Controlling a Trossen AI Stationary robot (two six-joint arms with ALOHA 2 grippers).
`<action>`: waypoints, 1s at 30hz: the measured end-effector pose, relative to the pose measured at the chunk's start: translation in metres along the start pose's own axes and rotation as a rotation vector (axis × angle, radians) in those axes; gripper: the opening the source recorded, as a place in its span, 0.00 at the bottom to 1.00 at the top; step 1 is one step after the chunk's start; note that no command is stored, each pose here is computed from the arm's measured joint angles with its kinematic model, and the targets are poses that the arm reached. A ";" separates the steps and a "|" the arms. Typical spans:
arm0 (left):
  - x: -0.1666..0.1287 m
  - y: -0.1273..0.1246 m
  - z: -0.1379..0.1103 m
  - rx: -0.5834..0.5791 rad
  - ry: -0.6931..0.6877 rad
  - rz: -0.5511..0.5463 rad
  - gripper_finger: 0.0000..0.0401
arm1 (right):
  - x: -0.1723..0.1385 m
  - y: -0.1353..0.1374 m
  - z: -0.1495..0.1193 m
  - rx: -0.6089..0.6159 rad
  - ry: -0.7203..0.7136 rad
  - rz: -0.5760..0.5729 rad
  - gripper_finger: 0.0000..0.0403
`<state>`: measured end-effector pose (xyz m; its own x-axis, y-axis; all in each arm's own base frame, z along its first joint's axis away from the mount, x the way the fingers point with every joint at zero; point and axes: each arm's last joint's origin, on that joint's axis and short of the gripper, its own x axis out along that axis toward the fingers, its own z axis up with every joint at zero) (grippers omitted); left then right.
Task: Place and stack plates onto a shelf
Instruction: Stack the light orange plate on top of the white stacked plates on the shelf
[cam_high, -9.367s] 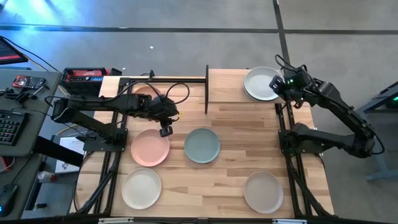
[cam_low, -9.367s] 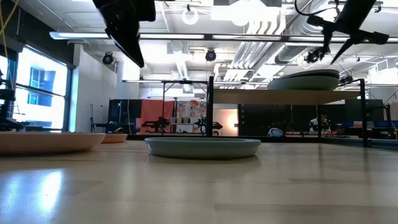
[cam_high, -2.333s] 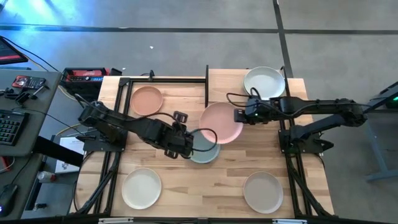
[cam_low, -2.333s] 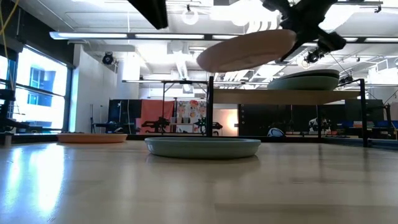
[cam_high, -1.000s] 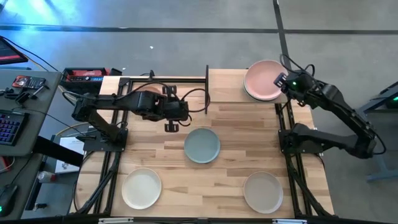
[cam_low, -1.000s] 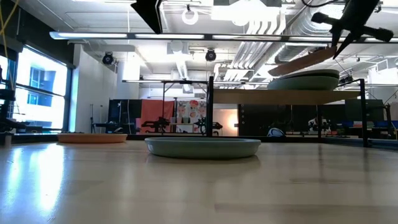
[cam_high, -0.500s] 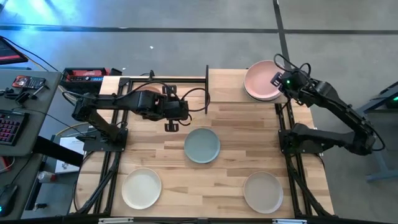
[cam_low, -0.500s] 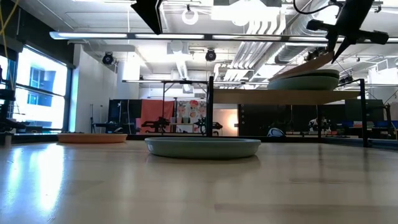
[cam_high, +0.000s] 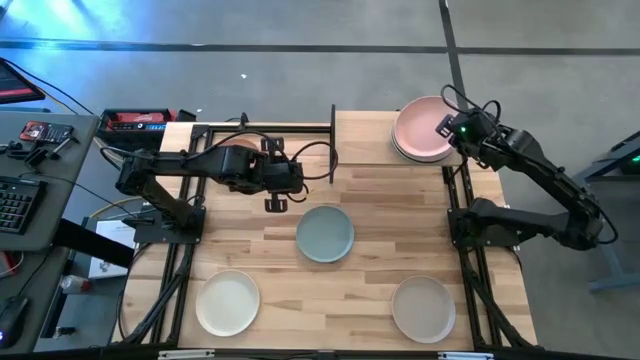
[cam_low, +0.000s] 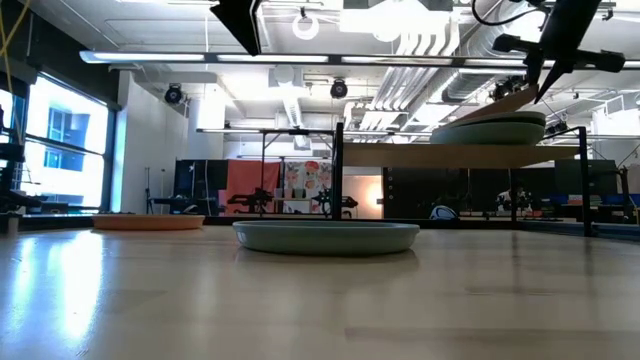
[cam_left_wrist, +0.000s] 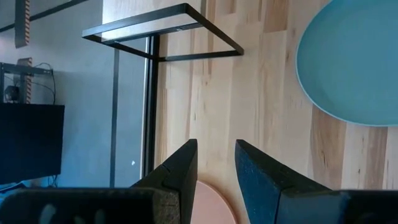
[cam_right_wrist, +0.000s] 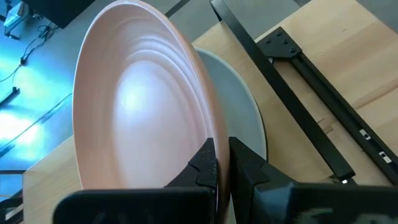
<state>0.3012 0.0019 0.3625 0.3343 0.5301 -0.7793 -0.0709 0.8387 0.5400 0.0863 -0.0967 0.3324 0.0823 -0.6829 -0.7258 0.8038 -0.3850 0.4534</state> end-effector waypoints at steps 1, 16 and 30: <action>0.000 0.000 0.000 0.000 0.000 0.000 0.24 | 0.000 0.000 0.000 0.000 0.001 0.001 0.00; 0.000 0.000 0.000 -0.017 0.000 -0.002 0.24 | 0.000 0.000 0.000 -0.003 0.012 0.001 0.00; 0.000 -0.001 0.000 -0.027 -0.004 -0.043 0.24 | 0.000 0.000 0.000 -0.025 0.002 0.002 0.00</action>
<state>0.3014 0.0009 0.3619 0.3410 0.4929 -0.8005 -0.0816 0.8638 0.4971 0.0867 -0.0970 0.3324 0.0851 -0.6826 -0.7259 0.8179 -0.3682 0.4421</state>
